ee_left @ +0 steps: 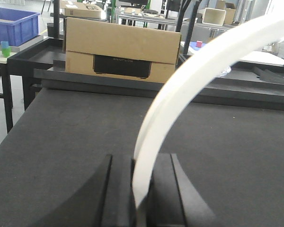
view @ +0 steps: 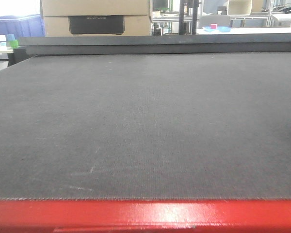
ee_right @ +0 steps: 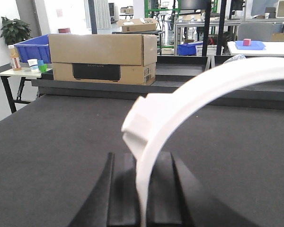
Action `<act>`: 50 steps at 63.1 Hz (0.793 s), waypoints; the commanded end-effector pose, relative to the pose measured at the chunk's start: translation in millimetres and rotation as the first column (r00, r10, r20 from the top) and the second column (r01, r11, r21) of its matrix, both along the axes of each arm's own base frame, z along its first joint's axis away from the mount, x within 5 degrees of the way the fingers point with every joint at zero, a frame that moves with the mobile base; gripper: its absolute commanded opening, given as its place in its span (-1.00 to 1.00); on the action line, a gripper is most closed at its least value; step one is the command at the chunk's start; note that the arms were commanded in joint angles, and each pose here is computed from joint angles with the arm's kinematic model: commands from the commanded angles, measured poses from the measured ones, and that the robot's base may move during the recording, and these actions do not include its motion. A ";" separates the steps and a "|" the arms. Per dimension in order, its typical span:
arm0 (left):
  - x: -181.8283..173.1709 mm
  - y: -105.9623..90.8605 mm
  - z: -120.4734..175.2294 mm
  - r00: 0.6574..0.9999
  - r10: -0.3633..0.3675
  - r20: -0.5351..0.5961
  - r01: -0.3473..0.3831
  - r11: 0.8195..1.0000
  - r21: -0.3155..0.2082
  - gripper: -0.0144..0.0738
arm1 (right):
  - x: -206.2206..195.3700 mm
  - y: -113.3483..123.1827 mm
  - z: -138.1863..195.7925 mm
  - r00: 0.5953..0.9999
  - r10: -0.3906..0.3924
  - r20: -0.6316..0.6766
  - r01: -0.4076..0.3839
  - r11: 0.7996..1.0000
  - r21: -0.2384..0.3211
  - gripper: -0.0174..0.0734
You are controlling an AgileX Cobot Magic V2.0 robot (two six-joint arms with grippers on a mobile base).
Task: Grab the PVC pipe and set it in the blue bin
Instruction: 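Hold the pipe in both grippers and drive back from the table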
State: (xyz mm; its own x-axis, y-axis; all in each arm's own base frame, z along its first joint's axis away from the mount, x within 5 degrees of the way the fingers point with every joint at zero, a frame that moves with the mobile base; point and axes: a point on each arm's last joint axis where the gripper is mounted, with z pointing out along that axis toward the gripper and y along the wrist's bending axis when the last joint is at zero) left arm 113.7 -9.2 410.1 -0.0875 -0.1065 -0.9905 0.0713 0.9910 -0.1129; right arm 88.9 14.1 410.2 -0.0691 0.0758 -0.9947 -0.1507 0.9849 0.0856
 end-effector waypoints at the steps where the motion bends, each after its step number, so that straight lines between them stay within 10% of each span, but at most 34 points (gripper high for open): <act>1: -1.1 0.2 3.2 0.999 0.001 0.032 -0.001 1.000 -0.010 -0.93 | -1.6 -0.7 3.7 0.999 -0.004 0.039 0.005 1.000 -0.007 -0.99; 50: -1.1 0.2 3.2 0.999 0.001 0.032 -0.001 1.000 -0.010 -0.93 | -1.6 -0.7 3.7 0.999 -0.004 0.039 0.005 1.000 -0.007 -0.99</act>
